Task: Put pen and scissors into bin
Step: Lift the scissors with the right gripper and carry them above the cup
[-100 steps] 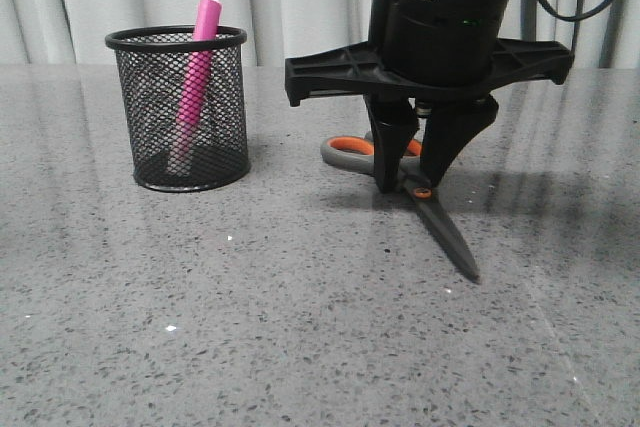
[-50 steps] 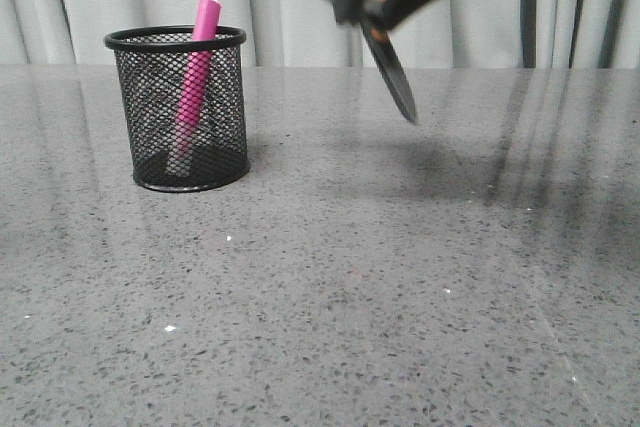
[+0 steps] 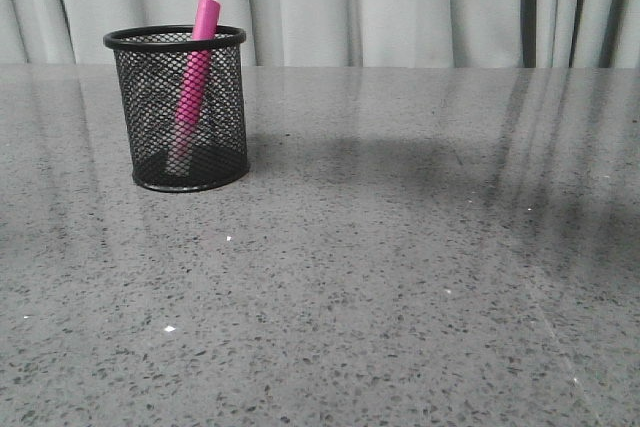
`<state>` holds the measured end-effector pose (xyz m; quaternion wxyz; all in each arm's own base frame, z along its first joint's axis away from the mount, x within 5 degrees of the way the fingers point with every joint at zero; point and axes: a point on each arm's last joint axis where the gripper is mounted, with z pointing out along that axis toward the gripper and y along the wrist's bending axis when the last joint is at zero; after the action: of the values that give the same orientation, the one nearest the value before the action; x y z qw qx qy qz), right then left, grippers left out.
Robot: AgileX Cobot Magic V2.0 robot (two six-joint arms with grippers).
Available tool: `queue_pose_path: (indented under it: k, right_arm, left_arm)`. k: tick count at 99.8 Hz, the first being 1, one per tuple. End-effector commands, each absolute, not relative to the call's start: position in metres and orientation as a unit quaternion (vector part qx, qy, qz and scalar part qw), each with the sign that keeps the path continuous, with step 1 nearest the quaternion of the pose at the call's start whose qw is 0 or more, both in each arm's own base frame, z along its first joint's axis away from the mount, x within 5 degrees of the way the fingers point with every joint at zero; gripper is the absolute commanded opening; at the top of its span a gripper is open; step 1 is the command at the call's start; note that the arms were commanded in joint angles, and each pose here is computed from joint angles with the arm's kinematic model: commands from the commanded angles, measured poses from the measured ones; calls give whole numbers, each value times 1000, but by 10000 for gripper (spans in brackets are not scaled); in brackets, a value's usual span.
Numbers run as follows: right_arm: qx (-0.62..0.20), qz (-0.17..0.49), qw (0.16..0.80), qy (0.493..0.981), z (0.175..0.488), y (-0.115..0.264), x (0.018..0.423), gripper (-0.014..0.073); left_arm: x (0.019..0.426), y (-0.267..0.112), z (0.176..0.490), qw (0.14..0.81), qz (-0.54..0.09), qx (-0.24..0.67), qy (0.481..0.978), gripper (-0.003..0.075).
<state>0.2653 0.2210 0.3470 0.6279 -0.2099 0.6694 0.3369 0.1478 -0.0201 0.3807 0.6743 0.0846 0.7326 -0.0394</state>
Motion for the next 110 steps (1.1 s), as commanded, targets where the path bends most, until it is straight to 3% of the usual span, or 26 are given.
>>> queue_pose_path:
  k: [1, 22, 36, 52, 75, 110]
  right_arm:
    - [-236, 372, 689, 575, 367, 227, 264, -75]
    - [-297, 322, 733, 521, 348, 245, 282, -75]
    - [-285, 321, 733, 528, 345, 246, 291, -75]
    - [-251, 352, 765, 478, 359, 242, 288, -75]
    - [-243, 350, 765, 484, 362, 239, 288, -75]
    - [-251, 341, 743, 519, 328, 251, 304, -75]
  left_arm:
    - [146, -17, 397, 711, -39, 61, 699, -22]
    - [146, -17, 397, 711, -39, 61, 699, -22]
    - [146, -17, 397, 711, -39, 61, 699, -22]
    - [146, -17, 397, 711, -39, 61, 699, -22]
    - [146, -17, 397, 711, -39, 61, 699, -22]
    - [146, -17, 397, 711, -39, 61, 699, -22]
